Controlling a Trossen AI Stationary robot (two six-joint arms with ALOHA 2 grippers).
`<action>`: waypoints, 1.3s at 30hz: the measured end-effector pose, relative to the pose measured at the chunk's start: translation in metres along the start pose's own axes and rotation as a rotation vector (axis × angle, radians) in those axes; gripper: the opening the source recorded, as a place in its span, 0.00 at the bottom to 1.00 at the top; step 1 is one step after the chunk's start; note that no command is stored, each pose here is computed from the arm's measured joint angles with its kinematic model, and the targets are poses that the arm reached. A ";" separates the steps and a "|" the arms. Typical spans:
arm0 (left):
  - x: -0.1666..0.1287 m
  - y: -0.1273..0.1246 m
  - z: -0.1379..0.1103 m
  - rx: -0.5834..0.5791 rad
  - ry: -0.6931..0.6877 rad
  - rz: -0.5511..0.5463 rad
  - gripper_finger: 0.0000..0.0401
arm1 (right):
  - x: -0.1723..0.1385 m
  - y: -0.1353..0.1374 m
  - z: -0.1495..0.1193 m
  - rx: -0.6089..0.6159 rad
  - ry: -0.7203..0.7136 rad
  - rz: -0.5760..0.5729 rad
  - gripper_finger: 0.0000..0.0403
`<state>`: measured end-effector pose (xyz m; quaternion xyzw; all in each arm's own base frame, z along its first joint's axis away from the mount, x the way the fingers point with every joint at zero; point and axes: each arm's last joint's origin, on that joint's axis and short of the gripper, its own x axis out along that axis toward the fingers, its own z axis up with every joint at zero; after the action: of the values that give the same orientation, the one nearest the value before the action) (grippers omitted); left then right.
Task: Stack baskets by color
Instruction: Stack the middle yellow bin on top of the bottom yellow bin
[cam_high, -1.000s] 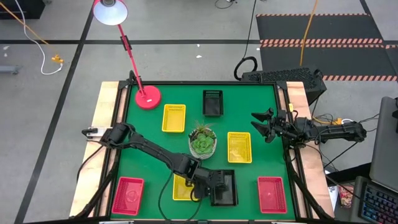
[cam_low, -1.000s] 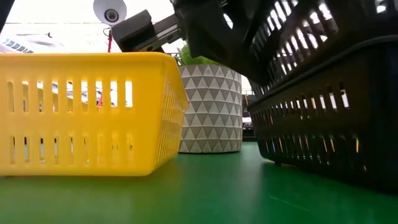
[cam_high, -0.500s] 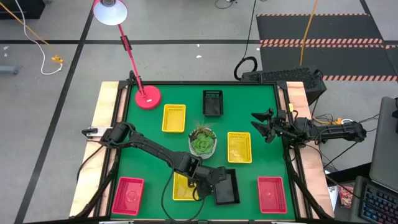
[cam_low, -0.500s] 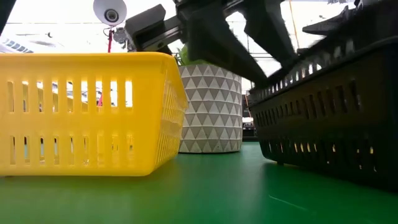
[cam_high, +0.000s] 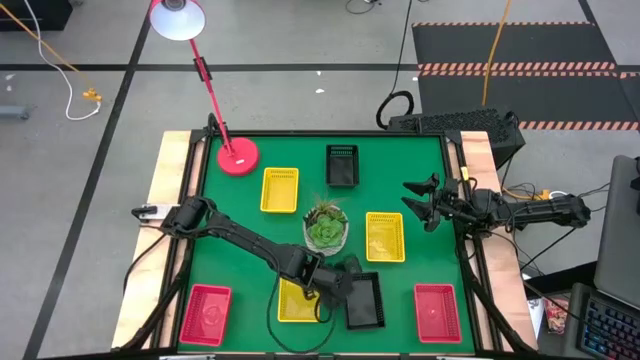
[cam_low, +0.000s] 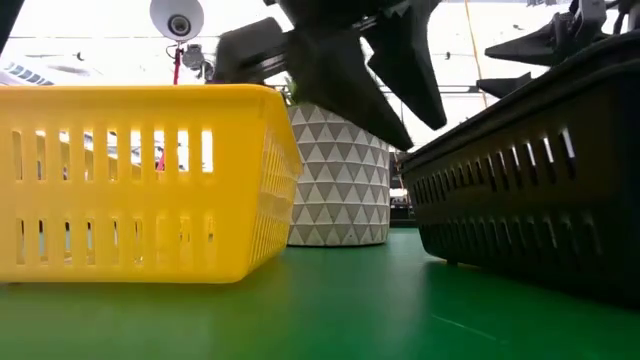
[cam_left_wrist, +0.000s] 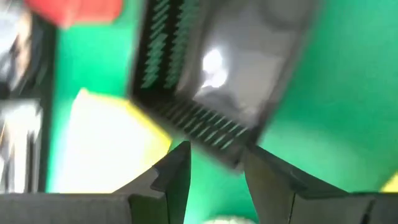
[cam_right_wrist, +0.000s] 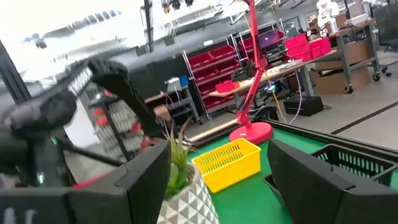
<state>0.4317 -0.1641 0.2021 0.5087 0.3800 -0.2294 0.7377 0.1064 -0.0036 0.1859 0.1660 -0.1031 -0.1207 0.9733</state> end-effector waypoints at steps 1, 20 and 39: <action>0.000 0.001 -0.001 -0.049 0.037 0.031 0.37 | 0.001 0.000 -0.001 -0.018 0.008 -0.003 0.65; -0.109 0.030 -0.036 -0.671 0.003 -0.086 0.37 | 0.020 0.007 0.008 -0.186 0.090 -0.054 0.65; -0.207 0.003 -0.098 -0.923 -0.179 -0.049 0.37 | 0.070 0.042 0.029 -0.359 0.398 -0.048 0.65</action>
<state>0.2759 -0.0825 0.3493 0.0967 0.3891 -0.0965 0.9110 0.1746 0.0072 0.2386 0.0137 0.1173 -0.1249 0.9851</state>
